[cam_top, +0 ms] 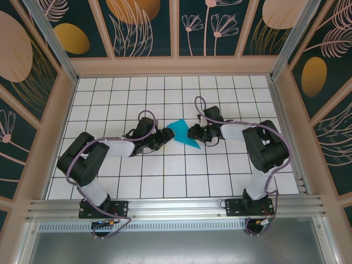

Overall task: Fold a paper plane with a square sheet of paper (pick it up from the middle)
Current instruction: Fold the wing for the fifth time at the center of the table.

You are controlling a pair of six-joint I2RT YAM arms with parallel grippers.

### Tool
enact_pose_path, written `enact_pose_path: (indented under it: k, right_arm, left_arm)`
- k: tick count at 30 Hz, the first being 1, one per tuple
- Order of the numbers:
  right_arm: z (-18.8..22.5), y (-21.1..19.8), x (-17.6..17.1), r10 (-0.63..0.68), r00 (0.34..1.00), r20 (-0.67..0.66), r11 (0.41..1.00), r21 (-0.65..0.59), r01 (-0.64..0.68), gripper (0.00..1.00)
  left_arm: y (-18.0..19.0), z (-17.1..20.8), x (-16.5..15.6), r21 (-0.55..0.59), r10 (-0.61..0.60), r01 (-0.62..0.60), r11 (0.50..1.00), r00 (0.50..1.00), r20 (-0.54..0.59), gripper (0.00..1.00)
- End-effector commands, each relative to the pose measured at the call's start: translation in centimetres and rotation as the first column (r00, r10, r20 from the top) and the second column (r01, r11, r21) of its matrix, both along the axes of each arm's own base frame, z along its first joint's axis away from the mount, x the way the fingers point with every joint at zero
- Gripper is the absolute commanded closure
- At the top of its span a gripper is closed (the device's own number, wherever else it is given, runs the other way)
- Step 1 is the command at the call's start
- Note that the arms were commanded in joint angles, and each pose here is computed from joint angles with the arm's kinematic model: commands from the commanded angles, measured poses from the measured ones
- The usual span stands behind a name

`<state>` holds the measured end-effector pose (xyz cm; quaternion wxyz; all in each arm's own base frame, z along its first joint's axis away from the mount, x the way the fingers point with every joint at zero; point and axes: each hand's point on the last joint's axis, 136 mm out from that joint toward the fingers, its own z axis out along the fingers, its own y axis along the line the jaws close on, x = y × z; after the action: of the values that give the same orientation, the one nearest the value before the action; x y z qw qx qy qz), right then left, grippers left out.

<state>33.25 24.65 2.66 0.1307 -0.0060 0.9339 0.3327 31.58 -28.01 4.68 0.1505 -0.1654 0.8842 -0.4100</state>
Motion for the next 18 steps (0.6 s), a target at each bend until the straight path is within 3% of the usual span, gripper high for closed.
enact_pose_path:
  k: [1, 18]
  right_arm:
    - [-1.0, -0.3, -0.7, -0.017, 0.999, -0.042, 0.999, 0.032, 0.018, 0.64]
    - [-1.7, -1.4, -1.6, -0.031, 0.996, -0.088, 0.996, 0.086, 0.039, 0.65]
  left_arm:
    - [-2.1, 1.5, 0.7, -0.082, -0.025, 0.026, 0.996, 1.000, 0.013, 0.33]
    - [-4.1, 0.6, 1.3, -0.137, -0.015, 0.009, 0.991, 0.999, -0.044, 0.43]
